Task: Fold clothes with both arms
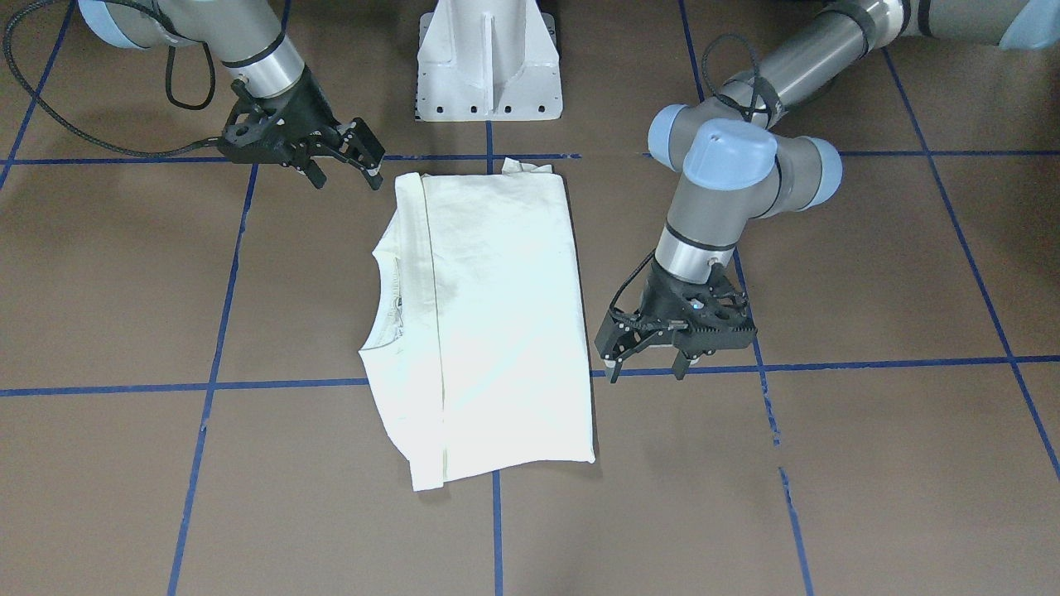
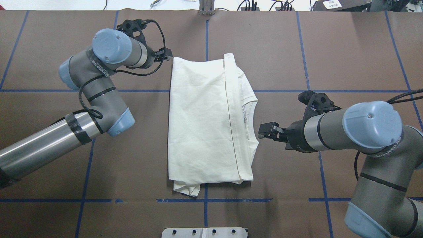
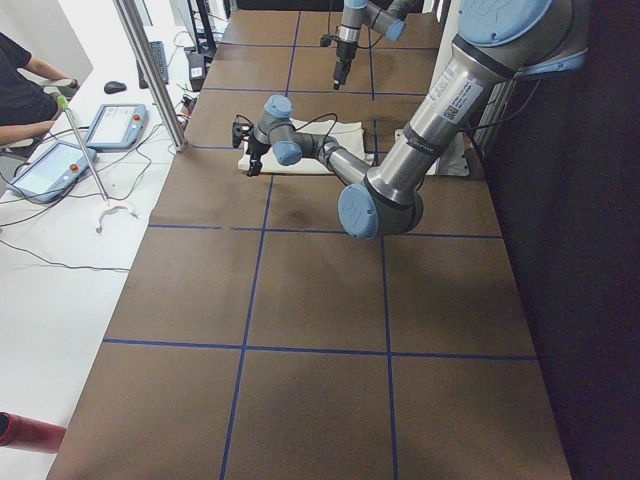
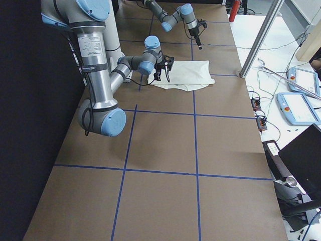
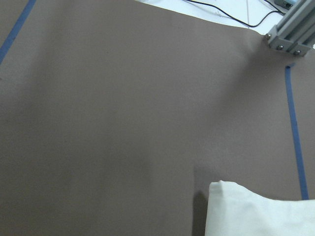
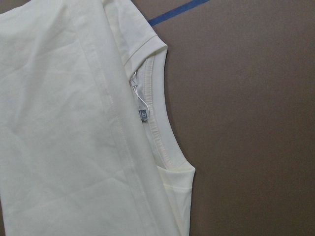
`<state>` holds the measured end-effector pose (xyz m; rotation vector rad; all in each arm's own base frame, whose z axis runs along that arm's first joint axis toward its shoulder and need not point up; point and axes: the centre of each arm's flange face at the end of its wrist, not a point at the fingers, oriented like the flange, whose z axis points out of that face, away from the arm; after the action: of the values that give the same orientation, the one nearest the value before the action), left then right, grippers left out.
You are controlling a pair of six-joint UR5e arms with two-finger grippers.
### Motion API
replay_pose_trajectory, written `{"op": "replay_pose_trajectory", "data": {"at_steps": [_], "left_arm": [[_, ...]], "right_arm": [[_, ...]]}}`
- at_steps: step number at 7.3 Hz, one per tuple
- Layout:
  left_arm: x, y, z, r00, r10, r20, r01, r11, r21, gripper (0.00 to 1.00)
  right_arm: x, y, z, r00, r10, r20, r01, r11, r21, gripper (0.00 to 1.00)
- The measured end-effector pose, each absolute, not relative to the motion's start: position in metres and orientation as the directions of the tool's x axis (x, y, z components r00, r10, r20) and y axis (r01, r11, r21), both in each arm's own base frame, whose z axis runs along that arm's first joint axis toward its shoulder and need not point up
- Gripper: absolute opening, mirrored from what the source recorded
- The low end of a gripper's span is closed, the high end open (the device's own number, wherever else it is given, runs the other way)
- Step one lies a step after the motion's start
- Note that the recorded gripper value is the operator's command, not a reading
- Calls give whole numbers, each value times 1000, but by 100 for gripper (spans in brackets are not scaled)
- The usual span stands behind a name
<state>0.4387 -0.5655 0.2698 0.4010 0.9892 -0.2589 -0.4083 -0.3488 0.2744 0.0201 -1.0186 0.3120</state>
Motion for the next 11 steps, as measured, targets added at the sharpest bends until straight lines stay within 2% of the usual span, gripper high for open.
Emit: {"op": "replay_pose_trajectory", "data": {"at_steps": [3,6,11], "left_arm": [[395,-515,242,536,-29,-844,273,952,140,100],[362,-459,204,511,-36,-859,257,960,112,100],[361,-446,209,507,-48,-861,240,967,87,100]], "right_arm": [[-449,-353,250,629,168,759,-186,981,-63,100],[-505,-352,243,694,102,713,-100,994,-46,100],[-559,-326,284,785,79,615,-26,995,-94,100]]}}
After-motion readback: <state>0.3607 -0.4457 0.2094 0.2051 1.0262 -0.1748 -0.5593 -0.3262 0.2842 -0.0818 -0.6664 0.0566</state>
